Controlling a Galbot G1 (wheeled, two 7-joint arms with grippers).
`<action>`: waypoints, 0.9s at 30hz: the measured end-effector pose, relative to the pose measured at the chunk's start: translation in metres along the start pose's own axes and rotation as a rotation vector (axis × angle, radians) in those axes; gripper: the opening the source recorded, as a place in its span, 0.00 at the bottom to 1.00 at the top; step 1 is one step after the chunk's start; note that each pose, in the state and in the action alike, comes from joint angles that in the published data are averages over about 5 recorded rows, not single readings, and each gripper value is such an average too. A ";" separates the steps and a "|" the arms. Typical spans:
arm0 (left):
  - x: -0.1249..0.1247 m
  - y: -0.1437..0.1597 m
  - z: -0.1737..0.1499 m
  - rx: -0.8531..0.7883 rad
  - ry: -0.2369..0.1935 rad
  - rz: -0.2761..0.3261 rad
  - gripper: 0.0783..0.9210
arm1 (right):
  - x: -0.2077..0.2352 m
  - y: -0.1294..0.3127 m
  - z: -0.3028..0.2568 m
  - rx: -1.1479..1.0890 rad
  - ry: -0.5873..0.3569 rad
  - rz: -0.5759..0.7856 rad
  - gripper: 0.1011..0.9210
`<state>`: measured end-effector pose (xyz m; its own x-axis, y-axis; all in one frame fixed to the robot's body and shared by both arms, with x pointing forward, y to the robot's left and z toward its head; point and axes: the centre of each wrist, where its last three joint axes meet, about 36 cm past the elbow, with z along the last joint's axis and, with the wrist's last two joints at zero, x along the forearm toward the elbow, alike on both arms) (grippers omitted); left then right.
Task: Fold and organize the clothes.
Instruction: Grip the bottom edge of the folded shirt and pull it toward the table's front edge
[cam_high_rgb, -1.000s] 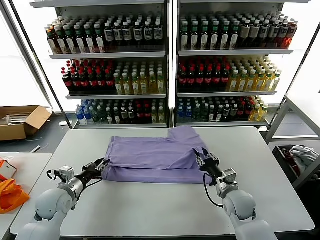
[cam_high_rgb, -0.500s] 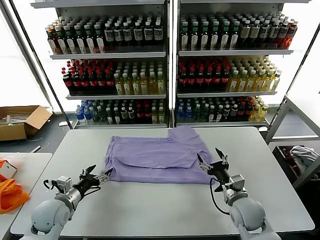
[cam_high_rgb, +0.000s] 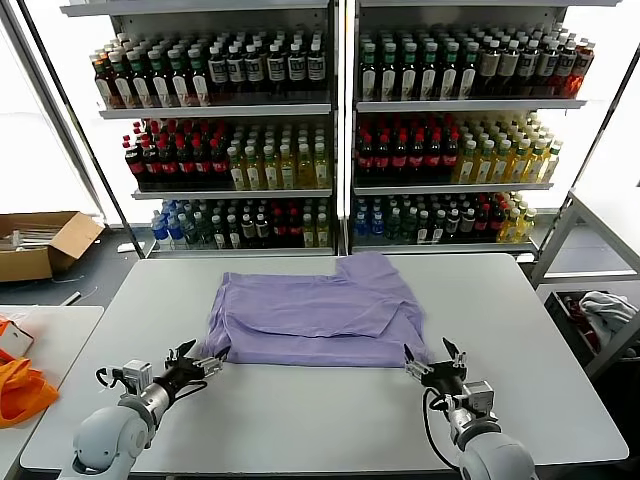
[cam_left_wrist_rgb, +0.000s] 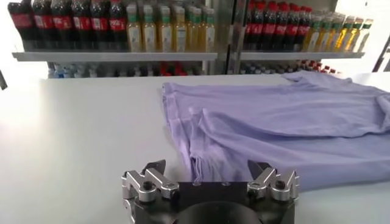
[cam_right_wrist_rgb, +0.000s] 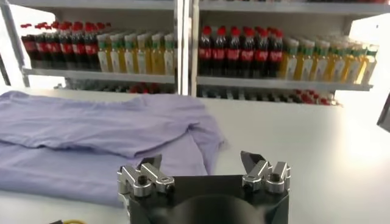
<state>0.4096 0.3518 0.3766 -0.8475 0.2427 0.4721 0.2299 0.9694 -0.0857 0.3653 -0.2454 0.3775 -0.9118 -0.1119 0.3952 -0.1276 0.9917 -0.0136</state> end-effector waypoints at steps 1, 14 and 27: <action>-0.001 0.001 0.001 0.002 0.002 -0.002 0.88 | -0.001 0.001 0.001 -0.003 0.009 -0.001 0.74; -0.004 0.004 0.007 0.019 0.013 0.006 0.56 | -0.006 0.002 0.007 -0.029 0.074 -0.004 0.26; 0.005 -0.011 0.019 0.043 0.027 0.022 0.12 | 0.003 -0.005 0.013 -0.029 0.108 -0.024 0.03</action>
<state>0.3935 0.3430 0.3628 -0.8289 0.2636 0.4934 0.2271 0.9646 -0.1339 0.3585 -0.2510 0.3667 -0.8609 -0.1293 0.4921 -0.1359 0.9905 0.0226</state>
